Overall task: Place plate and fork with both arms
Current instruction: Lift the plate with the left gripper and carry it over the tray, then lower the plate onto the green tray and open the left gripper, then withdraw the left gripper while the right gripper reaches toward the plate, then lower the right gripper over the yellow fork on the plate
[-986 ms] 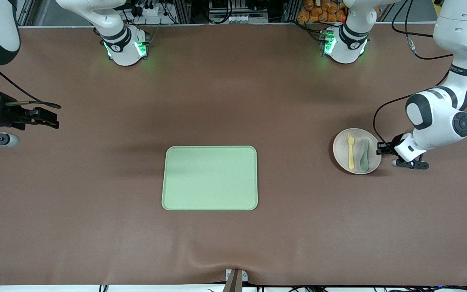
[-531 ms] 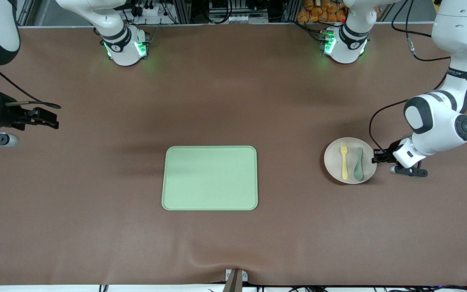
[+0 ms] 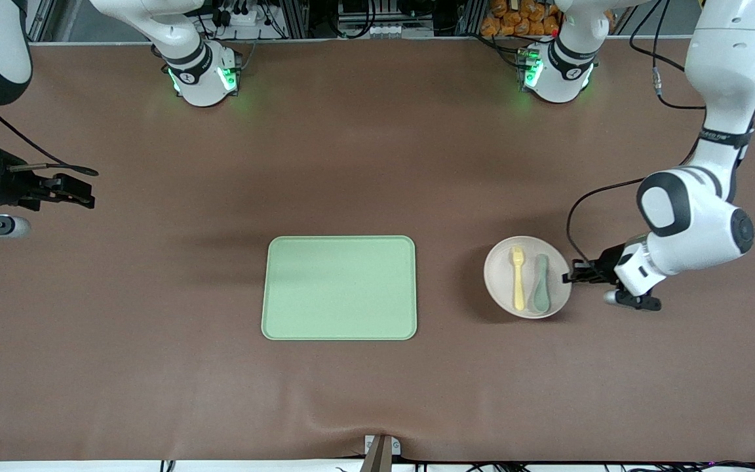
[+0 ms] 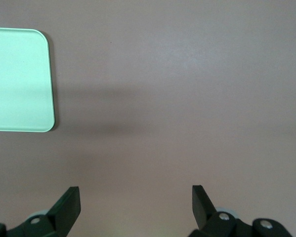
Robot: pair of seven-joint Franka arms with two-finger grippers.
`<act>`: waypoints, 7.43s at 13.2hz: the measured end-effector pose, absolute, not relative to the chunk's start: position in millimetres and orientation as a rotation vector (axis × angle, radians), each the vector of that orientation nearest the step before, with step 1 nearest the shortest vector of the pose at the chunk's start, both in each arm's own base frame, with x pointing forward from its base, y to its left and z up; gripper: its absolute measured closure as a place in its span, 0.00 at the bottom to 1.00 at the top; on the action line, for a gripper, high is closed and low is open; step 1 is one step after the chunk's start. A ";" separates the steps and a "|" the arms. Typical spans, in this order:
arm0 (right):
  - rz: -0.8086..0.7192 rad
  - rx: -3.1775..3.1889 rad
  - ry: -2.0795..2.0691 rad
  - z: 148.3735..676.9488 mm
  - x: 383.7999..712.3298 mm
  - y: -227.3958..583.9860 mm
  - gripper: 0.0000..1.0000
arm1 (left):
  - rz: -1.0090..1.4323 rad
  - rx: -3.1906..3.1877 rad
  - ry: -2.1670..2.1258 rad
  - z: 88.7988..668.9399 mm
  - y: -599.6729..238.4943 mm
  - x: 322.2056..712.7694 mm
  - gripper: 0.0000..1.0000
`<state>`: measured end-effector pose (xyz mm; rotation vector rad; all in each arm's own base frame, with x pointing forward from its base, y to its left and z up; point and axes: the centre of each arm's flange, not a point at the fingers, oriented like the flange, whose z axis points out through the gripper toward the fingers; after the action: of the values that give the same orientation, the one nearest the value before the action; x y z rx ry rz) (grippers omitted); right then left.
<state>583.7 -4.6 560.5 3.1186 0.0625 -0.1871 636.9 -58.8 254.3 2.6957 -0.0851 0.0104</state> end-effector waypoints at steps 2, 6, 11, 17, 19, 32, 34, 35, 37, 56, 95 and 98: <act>-0.187 3.119 0.062 560.4 583.6 -4.8 0.00 | -0.008 2.679 -0.048 252.9 -102.9 650.5 0.96; -0.190 3.119 0.057 560.3 583.4 -8.4 0.00 | -0.046 2.674 0.031 255.6 -187.4 663.4 0.96; -0.191 3.120 0.070 560.2 583.2 -12.5 0.00 | -0.142 2.672 0.166 236.7 -300.1 654.0 0.96; -0.190 3.120 0.072 560.3 583.3 -12.3 0.00 | -0.073 2.747 0.215 223.9 -386.7 636.2 0.96; -0.190 3.120 0.072 560.3 583.3 -12.4 0.00 | -0.055 2.773 0.238 227.5 -419.9 620.6 0.96; -0.197 3.120 0.082 558.8 582.9 -13.7 0.00 | 0.010 2.751 0.186 186.4 -492.8 579.0 0.96; -0.198 3.121 0.088 558.5 582.8 -14.3 0.00 | 0.017 2.751 0.177 181.1 -498.6 574.3 0.96; -0.199 3.121 0.090 558.3 582.8 -14.5 0.00 | 0.021 2.750 0.179 181.4 -497.6 575.6 0.89; -0.200 3.123 0.099 558.0 582.8 -14.4 0.00 | 0.038 2.752 0.191 183.4 -491.5 582.5 0.68; -0.099 3.176 0.395 419.9 650.1 126.7 0.00 | 0.258 2.980 -0.055 384.6 -224.7 719.0 0.00; -0.037 3.180 0.358 194.5 610.2 353.4 0.00 | 0.053 3.162 -0.058 621.4 -51.4 557.5 0.00; -0.056 3.178 0.322 190.0 594.7 372.7 0.00 | 0.056 3.162 -0.074 622.3 -47.2 558.1 0.00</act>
<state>594.7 372.7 190.0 3.1779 0.3222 -0.0559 558.1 -47.2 622.3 3.1619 -0.0737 0.0561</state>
